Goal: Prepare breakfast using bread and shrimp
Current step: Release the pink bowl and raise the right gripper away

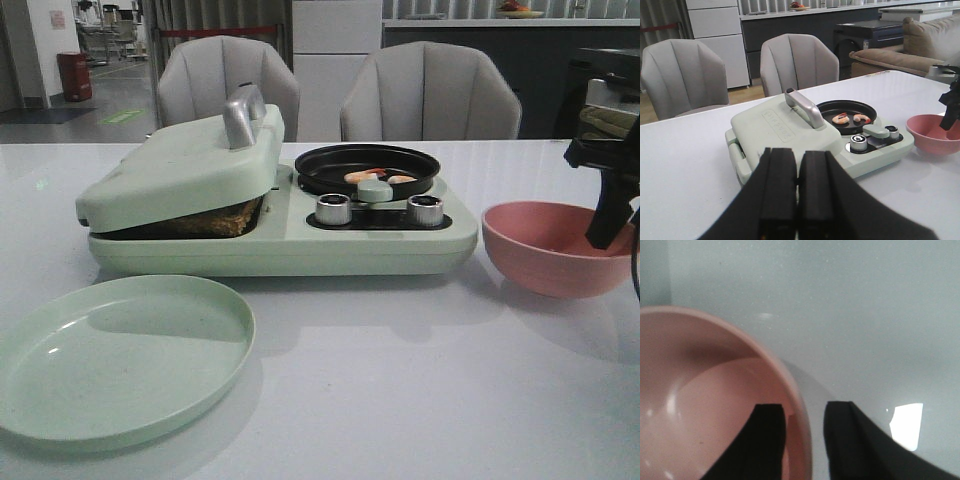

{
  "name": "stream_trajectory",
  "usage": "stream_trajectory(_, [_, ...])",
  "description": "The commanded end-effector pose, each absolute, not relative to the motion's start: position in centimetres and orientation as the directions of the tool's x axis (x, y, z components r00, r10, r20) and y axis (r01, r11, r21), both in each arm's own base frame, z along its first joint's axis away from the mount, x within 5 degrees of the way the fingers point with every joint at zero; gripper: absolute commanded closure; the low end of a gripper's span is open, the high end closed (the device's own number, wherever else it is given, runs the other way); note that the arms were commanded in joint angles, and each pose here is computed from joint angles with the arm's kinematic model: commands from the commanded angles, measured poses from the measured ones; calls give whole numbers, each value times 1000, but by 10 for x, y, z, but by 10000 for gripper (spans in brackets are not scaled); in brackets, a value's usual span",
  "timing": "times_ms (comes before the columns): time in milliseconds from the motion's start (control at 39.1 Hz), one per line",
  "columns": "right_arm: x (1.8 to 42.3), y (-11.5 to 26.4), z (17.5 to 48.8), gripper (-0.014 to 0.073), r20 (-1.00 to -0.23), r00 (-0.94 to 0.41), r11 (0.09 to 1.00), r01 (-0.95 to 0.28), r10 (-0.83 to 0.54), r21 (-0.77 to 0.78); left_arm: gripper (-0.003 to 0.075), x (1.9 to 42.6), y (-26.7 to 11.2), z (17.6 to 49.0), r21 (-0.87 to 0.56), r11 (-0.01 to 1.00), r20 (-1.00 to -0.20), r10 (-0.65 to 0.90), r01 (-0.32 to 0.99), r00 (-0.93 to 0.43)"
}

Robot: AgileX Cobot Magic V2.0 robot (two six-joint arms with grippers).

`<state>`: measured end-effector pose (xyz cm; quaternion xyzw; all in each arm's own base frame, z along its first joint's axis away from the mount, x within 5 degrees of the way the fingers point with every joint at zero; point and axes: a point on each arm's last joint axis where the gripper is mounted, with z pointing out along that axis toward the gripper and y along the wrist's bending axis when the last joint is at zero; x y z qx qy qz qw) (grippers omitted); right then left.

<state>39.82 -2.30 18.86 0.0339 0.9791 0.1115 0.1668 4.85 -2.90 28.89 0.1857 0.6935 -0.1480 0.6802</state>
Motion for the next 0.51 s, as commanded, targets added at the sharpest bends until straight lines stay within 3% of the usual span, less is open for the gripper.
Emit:
stream_trajectory(0, [401,-27,223,141,-423,-903,982,-5,76,186,606,49,-27,305,22,897,-998,-9,442,68])
stream_trajectory(153, [400,-28,247,121,-448,-893,988,-40,32,151,606,49,-27,305,22,897,-998,-9,442,68])
stream_trajectory(486, [353,-24,353,121,-676,-735,992,-115,-56,44,606,49,-27,305,22,897,-998,-9,442,68])
